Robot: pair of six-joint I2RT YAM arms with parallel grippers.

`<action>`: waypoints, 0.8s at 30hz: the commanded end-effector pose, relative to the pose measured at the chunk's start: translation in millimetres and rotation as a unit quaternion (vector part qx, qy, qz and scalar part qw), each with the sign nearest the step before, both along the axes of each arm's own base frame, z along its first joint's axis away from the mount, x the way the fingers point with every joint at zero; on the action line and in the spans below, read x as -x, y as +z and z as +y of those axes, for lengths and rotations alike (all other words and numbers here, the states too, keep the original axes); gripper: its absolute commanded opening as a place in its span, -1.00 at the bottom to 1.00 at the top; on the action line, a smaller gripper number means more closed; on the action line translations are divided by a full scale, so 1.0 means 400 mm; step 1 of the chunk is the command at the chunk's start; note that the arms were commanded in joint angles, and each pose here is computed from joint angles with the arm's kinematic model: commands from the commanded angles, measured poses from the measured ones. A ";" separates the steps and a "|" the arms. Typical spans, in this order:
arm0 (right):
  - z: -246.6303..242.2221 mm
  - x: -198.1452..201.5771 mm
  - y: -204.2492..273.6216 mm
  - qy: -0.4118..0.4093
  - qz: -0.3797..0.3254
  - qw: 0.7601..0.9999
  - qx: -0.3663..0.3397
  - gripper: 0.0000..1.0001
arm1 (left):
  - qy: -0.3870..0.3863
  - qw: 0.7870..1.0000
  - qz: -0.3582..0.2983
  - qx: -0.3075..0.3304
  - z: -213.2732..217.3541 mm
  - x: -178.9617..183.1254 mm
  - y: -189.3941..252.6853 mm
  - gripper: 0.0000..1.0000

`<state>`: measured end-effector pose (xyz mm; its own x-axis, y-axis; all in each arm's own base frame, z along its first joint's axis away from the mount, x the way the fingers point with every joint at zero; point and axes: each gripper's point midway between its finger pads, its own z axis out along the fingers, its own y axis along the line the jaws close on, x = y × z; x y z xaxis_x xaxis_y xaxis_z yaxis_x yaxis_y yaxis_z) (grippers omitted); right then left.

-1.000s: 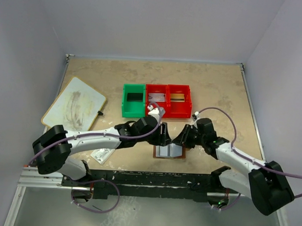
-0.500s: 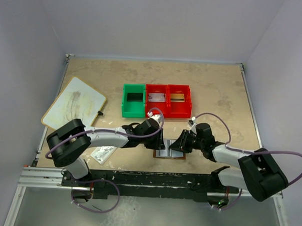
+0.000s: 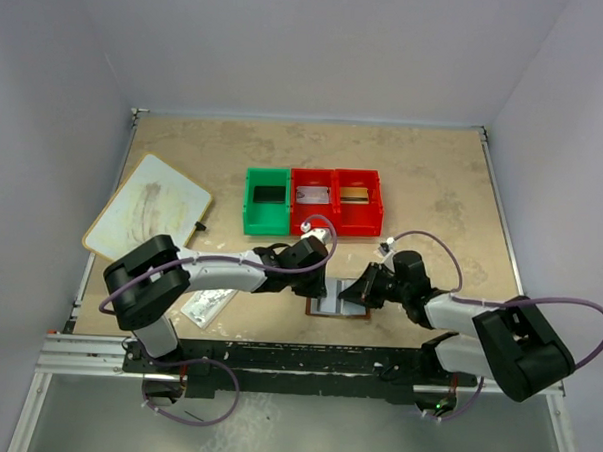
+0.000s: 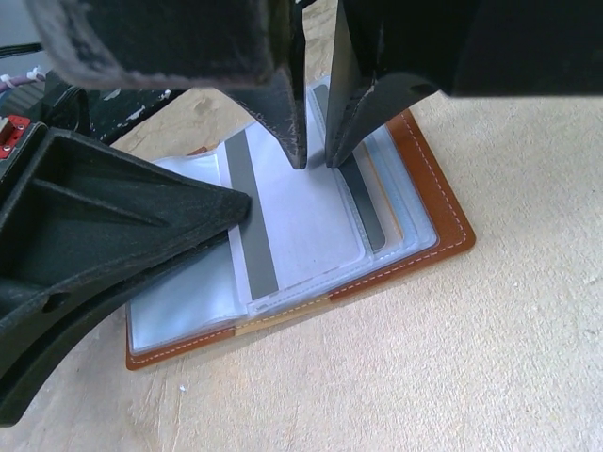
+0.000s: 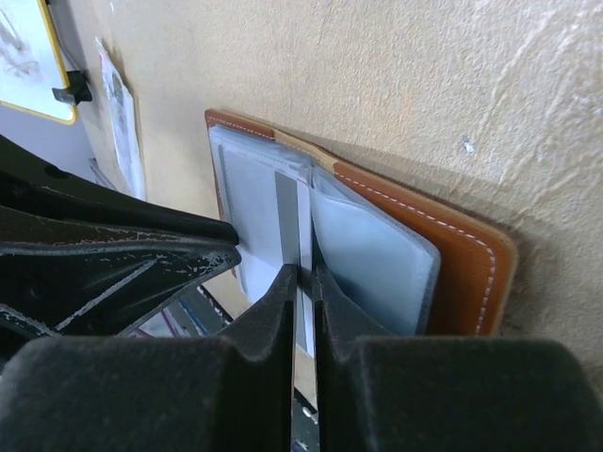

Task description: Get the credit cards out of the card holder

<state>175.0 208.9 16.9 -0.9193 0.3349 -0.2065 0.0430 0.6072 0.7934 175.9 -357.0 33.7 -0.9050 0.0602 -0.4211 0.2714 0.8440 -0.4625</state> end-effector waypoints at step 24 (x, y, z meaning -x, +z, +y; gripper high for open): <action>-0.035 -0.018 0.045 -0.019 -0.021 1.000 0.001 -1.00 | 0.031 0.987 -0.011 -0.159 0.125 -0.003 -0.109 -1.00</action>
<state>175.4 200.7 28.9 -0.9024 0.3687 -0.2232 0.0502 0.6043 0.7952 183.5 -353.0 30.9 -0.8862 0.0607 -0.4593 0.2537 0.8931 -0.3716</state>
